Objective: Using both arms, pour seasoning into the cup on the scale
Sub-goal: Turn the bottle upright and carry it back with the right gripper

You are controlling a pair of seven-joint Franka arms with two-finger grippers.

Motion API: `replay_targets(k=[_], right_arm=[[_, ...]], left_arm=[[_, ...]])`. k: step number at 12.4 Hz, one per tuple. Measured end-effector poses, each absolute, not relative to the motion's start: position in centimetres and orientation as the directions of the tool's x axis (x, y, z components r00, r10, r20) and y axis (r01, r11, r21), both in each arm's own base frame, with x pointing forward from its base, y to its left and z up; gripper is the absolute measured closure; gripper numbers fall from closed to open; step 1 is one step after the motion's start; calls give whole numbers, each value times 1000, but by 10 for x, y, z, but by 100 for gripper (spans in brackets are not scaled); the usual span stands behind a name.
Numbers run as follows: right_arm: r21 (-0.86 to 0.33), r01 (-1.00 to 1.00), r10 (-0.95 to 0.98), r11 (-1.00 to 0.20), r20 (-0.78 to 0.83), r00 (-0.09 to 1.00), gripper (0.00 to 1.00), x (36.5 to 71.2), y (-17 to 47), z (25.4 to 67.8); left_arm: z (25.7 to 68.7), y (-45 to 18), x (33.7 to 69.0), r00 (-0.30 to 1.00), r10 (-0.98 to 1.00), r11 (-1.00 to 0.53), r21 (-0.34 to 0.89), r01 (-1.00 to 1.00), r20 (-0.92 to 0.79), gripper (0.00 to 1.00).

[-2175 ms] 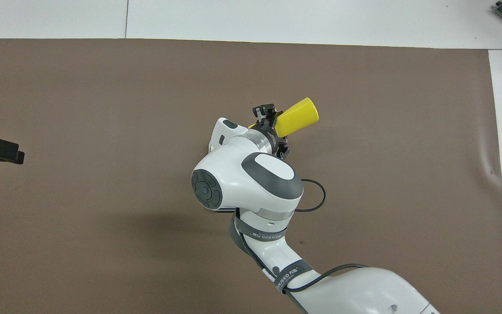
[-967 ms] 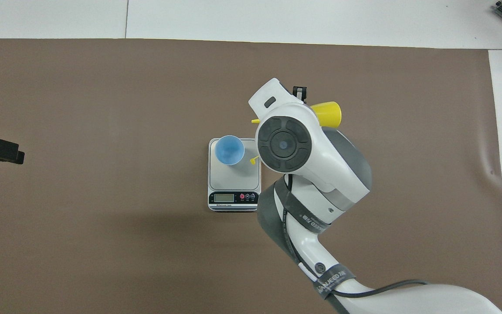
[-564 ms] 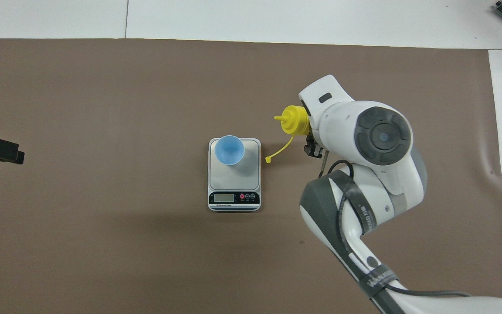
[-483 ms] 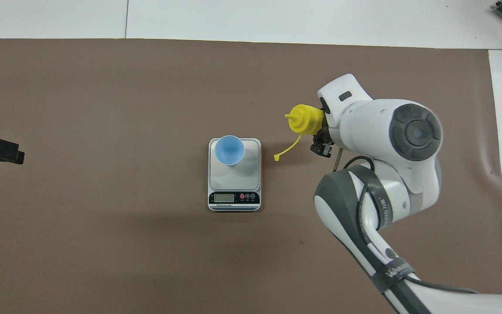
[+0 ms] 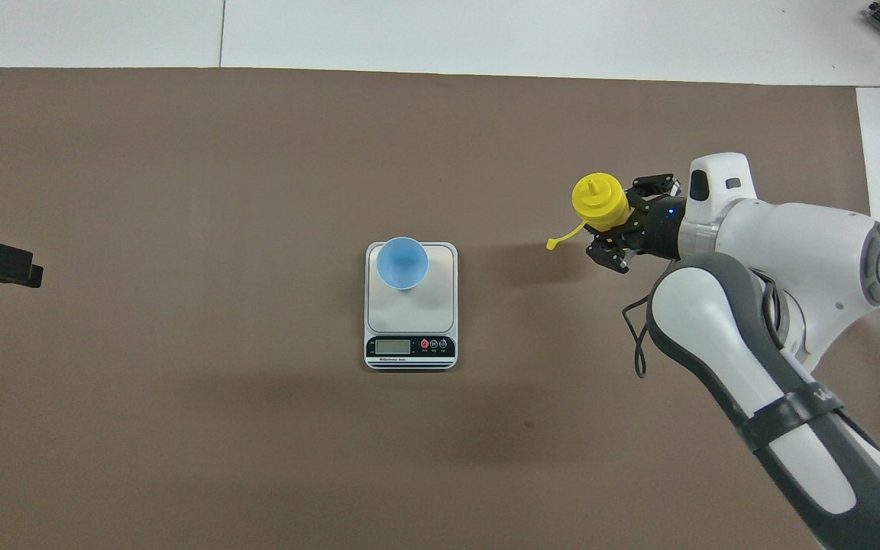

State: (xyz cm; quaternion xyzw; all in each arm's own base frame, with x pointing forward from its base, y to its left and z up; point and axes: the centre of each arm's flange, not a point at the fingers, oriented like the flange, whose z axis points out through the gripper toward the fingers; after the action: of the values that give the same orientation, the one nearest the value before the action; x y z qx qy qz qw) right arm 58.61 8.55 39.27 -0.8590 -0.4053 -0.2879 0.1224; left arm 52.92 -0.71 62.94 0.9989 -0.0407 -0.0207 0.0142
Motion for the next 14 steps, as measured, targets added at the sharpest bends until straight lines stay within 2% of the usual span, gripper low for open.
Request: replay_targets(k=[5, 9, 11, 14], right_arm=[[-34, 530, 334, -847, 742, 581, 48, 564, 46, 361], [-167, 326, 80, -931, 776, 626, 48, 547, 24, 344], [-158, 295, 58, -942, 791, 609, 48, 540, 9, 334], [-85, 311, 119, -947, 804, 582, 48, 529, -31, 316]], left_arm=[[629, -7, 529, 996, -82, -996, 30, -81, -40, 0], [629, -7, 529, 996, -82, -996, 30, -81, -40, 0], [629, -7, 529, 996, -82, -996, 30, -81, -40, 0], [629, -7, 529, 996, -82, -996, 30, -81, -40, 0]])
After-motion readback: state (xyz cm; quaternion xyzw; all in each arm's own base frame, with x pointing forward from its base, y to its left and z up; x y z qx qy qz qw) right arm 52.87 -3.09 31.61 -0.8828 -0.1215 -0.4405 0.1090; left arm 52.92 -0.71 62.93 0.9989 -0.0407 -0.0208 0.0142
